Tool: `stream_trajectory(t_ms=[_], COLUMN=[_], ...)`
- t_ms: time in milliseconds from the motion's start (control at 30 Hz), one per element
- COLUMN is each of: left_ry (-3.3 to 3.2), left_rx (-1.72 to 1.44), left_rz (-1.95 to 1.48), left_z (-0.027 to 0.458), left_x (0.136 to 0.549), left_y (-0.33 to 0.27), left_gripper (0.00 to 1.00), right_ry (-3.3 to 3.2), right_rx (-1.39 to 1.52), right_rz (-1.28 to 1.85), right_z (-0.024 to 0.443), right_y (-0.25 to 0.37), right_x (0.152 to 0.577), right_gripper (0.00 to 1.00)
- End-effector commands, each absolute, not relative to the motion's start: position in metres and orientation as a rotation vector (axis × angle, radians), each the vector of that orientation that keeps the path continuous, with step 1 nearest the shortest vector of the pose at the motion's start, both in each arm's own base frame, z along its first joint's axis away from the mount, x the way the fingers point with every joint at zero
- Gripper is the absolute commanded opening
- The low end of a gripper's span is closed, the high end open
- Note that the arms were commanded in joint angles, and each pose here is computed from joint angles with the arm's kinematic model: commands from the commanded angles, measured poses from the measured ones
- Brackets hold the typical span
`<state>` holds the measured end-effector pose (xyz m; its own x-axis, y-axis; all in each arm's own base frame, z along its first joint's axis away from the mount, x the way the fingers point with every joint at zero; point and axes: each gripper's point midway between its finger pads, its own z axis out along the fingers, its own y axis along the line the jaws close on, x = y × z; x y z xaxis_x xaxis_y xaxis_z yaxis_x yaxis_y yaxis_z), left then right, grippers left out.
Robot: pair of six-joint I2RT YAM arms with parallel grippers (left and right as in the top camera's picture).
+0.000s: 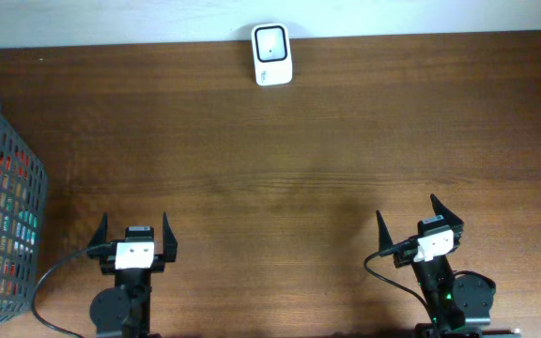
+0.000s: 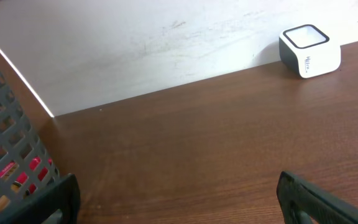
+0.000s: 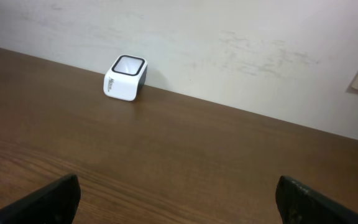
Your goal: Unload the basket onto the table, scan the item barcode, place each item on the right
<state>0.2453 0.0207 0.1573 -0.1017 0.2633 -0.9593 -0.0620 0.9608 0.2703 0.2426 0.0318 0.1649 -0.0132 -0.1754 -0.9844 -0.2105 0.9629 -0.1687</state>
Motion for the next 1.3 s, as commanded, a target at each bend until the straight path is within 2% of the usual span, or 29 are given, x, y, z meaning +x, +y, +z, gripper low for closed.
stream_trajectory(t_ms=[0,1267], left_ry=[1.65,1.63], left_rx=[0.166,0.161], left_rz=[0.29,0.295], left_z=[0.1561,0.1612], left_x=[0.245,0.2453], left_y=[0.0208,0.0214], left_gripper=[0.99,0.99], right_ry=[1.597,1.597], right_rx=[-0.296,-0.295], right_rz=[0.033,0.034], right_z=[0.1618,0.1618], right_y=[0.031,0.031], right_x=[0.2427,0.2427], right_gripper=[0.99,0.99])
